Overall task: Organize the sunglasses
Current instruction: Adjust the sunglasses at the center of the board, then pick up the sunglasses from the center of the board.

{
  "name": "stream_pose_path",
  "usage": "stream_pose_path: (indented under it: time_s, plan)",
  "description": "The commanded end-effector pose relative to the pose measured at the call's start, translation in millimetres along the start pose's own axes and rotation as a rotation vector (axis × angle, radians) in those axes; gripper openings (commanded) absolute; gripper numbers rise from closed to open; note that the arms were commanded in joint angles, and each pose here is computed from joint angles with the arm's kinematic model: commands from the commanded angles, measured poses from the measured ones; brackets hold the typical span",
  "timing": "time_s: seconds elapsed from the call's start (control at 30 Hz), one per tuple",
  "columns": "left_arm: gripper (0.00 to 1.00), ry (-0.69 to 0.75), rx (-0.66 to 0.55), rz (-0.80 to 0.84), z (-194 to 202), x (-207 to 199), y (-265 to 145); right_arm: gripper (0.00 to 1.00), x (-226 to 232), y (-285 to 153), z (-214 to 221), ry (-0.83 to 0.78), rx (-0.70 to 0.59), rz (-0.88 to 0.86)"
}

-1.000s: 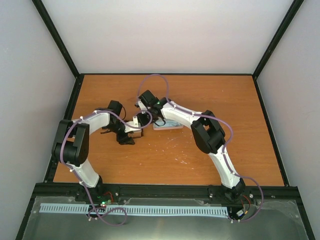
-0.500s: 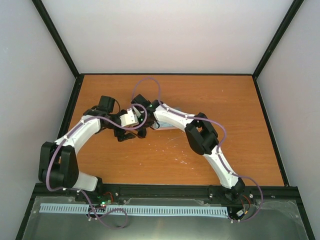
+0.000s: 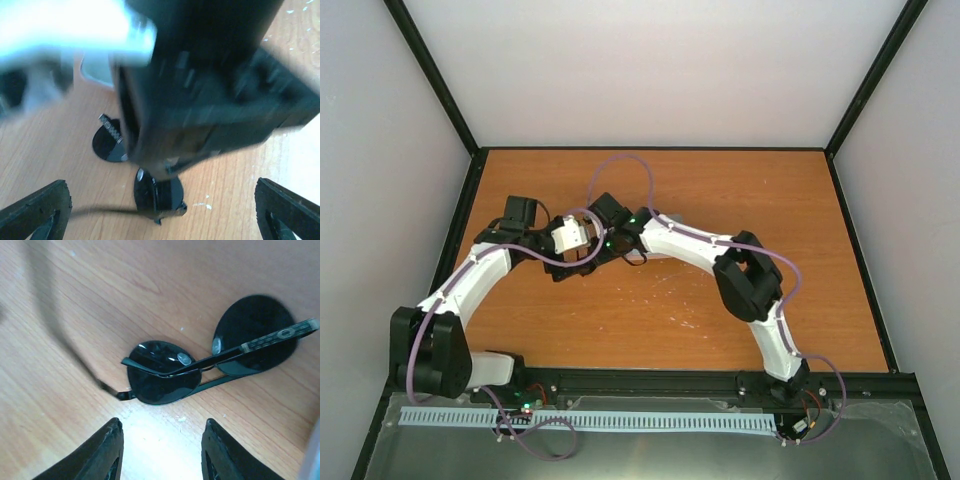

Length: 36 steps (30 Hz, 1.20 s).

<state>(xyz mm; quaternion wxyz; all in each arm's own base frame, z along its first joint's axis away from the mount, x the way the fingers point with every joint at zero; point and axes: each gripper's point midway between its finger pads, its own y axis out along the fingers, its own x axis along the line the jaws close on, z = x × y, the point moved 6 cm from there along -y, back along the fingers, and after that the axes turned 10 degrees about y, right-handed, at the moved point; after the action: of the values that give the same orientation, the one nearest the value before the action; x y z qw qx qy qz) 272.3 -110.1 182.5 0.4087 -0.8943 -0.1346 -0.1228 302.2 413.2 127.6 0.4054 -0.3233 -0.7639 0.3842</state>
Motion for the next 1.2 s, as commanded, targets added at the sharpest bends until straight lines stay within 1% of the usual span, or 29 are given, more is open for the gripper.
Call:
stream_pose_path:
  time_s: [0.0, 0.2, 0.3, 0.4, 0.47, 0.53, 0.6, 0.67, 0.8, 0.87, 0.93, 1.03, 1.17]
  plan:
    - [0.99, -0.015, -0.023, -0.055, 7.8, 10.7, -6.5, 0.44, 3.8, -42.8, -17.0, 0.027, -0.153, -0.005]
    - [1.0, -0.019, -0.075, -0.136, -2.6, 15.1, -29.1, 0.44, -20.2, -51.1, -11.6, 0.136, -0.205, 0.016]
    - [0.99, -0.014, -0.061, -0.159, 0.2, 9.5, -31.2, 0.43, -24.1, -48.4, -7.9, 0.162, -0.199, -0.003]
    - [0.97, -0.047, -0.008, -0.129, 16.8, 6.0, -17.5, 0.43, -22.5, -39.7, -4.2, 0.186, -0.158, -0.023]
    - [0.97, -0.099, 0.031, -0.089, 29.2, 8.8, -4.4, 0.43, -22.4, -33.1, -0.7, 0.209, -0.141, -0.032]
    - [0.97, -0.139, 0.073, -0.051, 38.7, 15.0, 6.4, 0.43, -22.0, -30.6, 0.8, 0.224, -0.137, -0.046]
    - [0.96, -0.18, 0.102, -0.005, 45.1, 20.4, 16.4, 0.43, -23.1, -32.1, 2.0, 0.236, -0.148, -0.046]
    - [0.92, -0.203, 0.135, 0.022, 47.2, 24.3, 26.2, 0.44, -26.5, -37.3, 2.7, 0.244, -0.166, -0.04]
    - [0.85, -0.178, 0.204, 0.014, 42.7, 25.7, 44.0, 0.44, -37.2, -53.4, 2.9, 0.258, -0.204, -0.03]
    - [0.77, -0.192, 0.21, 0.024, 39.8, 27.8, 49.0, 0.44, -44.2, -64.7, 2.4, 0.269, -0.23, -0.031]
    - [0.71, -0.208, 0.213, 0.039, 37.6, 30.2, 54.1, 0.44, -51.9, -71.0, 5.5, 0.282, -0.244, -0.032]
    - [0.6, -0.221, 0.235, 0.052, 37.6, 30.0, 62.5, 0.44, -60.1, -79.1, 8.0, 0.294, -0.259, -0.033]
    - [0.55, -0.234, 0.283, 0.052, 45.4, 30.1, 73.8, 0.44, -68.0, -89.2, 10.2, 0.301, -0.286, -0.026]
